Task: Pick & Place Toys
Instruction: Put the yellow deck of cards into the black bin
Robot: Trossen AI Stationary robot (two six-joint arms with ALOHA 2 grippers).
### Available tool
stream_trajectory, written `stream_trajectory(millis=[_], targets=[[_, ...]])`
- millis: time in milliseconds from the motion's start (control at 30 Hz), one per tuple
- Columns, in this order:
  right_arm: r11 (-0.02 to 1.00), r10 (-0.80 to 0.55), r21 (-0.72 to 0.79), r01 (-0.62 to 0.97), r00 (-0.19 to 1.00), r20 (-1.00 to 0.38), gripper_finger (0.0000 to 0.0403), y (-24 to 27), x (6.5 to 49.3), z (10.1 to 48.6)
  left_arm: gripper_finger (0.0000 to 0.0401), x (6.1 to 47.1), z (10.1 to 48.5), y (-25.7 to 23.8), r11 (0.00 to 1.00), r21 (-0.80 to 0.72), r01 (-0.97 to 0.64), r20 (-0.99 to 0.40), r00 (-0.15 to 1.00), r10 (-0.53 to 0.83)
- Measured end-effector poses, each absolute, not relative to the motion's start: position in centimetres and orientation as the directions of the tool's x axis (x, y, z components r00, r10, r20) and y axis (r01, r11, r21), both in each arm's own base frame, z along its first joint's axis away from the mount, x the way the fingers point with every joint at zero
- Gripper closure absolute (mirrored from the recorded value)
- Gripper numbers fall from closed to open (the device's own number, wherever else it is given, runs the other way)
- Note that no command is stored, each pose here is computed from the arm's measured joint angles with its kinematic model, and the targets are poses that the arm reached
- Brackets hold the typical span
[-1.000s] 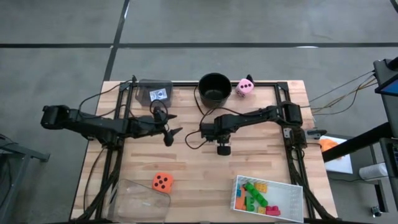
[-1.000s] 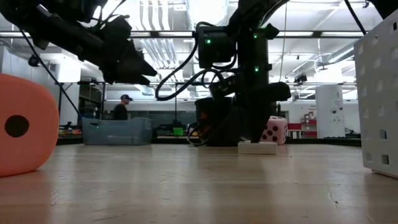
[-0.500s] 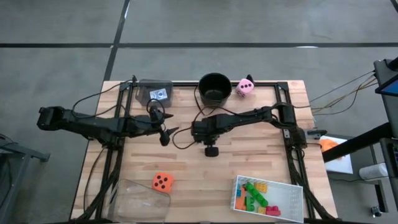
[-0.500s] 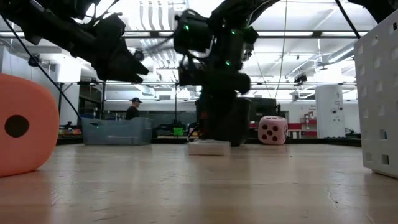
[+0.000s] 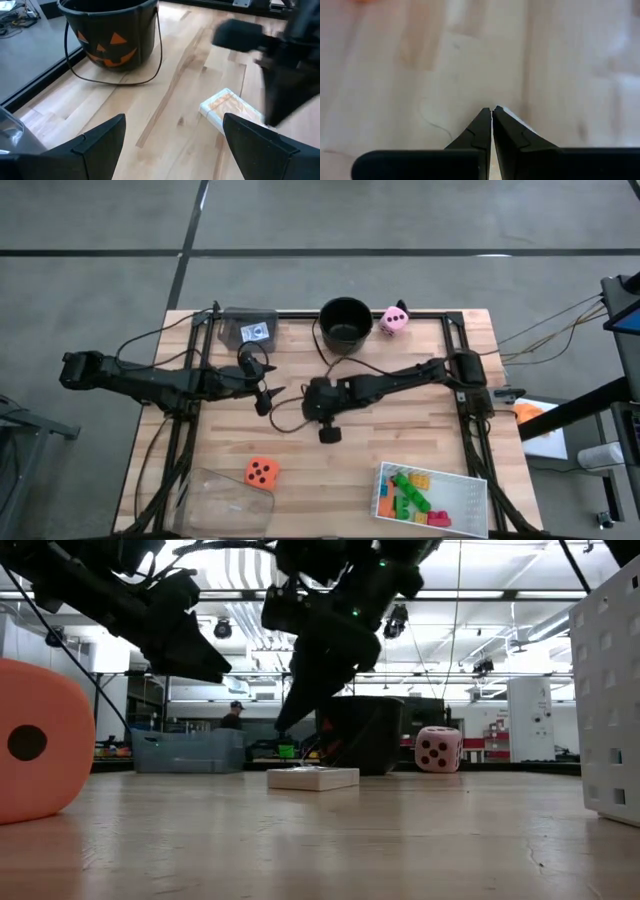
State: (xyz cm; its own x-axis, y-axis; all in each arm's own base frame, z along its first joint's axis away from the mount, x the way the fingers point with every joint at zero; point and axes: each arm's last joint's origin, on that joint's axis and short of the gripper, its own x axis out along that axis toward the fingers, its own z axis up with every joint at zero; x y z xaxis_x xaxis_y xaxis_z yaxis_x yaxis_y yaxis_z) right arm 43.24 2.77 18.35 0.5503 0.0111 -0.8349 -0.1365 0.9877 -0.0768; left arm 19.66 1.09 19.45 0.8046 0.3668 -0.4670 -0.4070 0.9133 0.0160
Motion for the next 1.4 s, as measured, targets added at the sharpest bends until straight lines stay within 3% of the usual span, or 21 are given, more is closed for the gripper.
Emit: stream_trajectory(millis=[233,467,600,800,900,1000,1267,1333,1400], targets=[[0.971,0.096,-0.092,-0.221,0.710,-0.697,0.0385,5.2,41.1,18.6,0.0067,19.7,19.4,1.0,0.925,-0.017,-0.381,-0.475,0.817,0.327],[0.939,0.272,-0.112,-0.324,0.902,-0.334,0.0385,5.9,34.7,22.3,0.0067,20.5,18.3,0.7,0.942,-0.078,-0.326,-0.524,0.818,0.239],[0.964,0.230,-0.091,-0.249,0.956,-0.183,0.0385,5.0,30.2,23.3,0.0066,21.7,17.5,0.7,0.937,-0.101,-0.335,-0.512,0.825,0.240],[0.993,0.094,-0.052,-0.102,0.986,-0.139,0.0370,3.7,24.8,23.4,0.0054,24.2,17.5,0.5,0.943,-0.141,-0.302,-0.535,0.825,0.185],[0.998,0.046,-0.036,-0.051,0.990,-0.132,0.0319,3.3,22.8,23.3,0.0030,26.0,17.8,0.3,0.949,-0.161,-0.269,-0.543,0.828,0.142],[0.999,0.020,-0.040,-0.027,0.988,-0.155,0.0244,3.0,21.5,23.2,0.0006,28.1,17.9,0.1,0.954,-0.165,-0.252,-0.572,0.812,0.116],[0.998,0.016,-0.052,-0.029,0.970,-0.243,0.0044,2.9,20.1,23.1,0.0014,34.1,17.7,0.0,0.942,-0.151,-0.300,-0.716,0.690,0.105],[0.998,0.014,-0.052,-0.027,0.969,-0.246,0.0015,2.9,20.2,23.0,0.0014,35.2,17.5,0.1,0.925,-0.130,-0.358,-0.777,0.615,0.129],[0.998,0.006,-0.056,-0.023,0.960,-0.282,0.0012,2.8,20.1,22.6,0.0014,36.5,17.4,0.2,0.913,-0.092,-0.397,-0.822,0.548,0.156]])
